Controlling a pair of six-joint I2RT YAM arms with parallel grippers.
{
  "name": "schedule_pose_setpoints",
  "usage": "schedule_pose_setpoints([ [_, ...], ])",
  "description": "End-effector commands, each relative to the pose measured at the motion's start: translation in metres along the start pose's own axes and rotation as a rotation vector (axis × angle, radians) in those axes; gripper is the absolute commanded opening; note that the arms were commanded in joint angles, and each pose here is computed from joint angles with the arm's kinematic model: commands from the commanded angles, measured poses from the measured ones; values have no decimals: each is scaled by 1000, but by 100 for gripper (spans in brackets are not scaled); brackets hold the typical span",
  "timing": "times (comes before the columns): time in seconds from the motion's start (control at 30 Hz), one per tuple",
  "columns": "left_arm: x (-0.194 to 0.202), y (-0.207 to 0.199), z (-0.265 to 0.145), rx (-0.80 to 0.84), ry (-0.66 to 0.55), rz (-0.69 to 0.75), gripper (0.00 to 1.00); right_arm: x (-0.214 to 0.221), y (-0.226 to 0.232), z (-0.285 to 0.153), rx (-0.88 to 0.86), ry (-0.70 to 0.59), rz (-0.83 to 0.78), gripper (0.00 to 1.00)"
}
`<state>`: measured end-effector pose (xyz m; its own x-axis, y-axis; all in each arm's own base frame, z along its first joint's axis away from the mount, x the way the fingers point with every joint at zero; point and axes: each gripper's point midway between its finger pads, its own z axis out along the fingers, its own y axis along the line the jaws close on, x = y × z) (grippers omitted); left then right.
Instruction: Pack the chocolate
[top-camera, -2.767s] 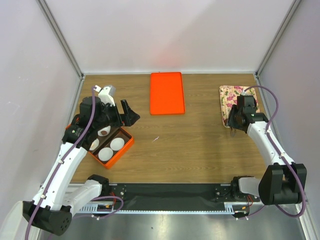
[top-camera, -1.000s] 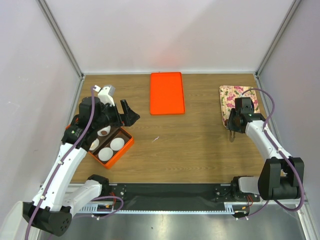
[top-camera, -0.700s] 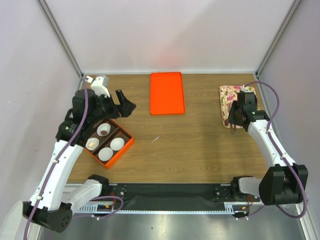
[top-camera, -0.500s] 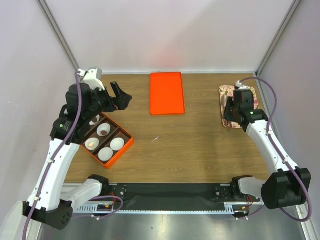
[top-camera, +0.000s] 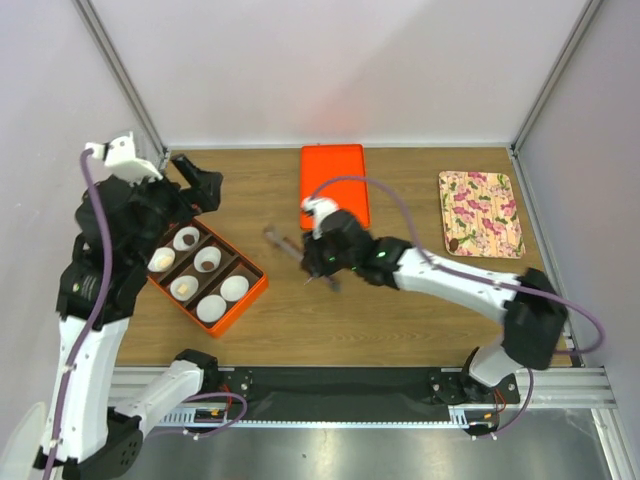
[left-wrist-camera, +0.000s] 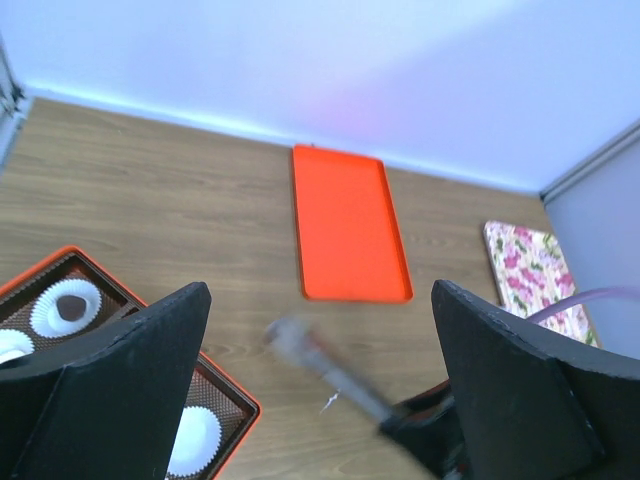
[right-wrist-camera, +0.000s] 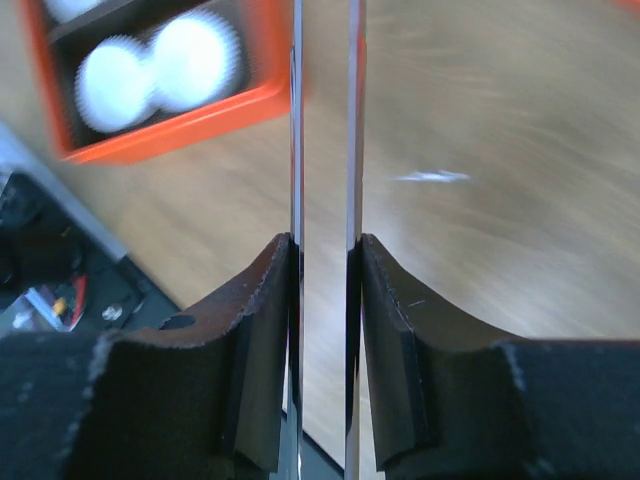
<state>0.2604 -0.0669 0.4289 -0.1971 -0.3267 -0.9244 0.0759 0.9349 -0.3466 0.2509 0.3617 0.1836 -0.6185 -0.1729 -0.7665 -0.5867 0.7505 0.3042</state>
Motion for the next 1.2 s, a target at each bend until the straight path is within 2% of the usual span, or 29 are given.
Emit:
schedule_pose_setpoints([
  [0.0,-25,4,-21,-22,-89,-2,100,-17,71,19,-175,-75,-72,34],
  [0.2,-34,12,-25,-76,-106,14,100,6,137,16,-380,-30,-123,34],
  [0.37,-26,20,-19,-112,-97,27,100,24,161,12,-459,5,-127,34],
  [0.57,-20,20,-11,-112,-78,26,100,51,172,29,-481,68,-139,34],
  [0.87,-19,20,-9,-109,-80,29,100,67,167,53,-437,97,-170,36],
  [1.17,-19,19,-11,-106,-80,25,100,74,167,58,-419,107,-190,43],
])
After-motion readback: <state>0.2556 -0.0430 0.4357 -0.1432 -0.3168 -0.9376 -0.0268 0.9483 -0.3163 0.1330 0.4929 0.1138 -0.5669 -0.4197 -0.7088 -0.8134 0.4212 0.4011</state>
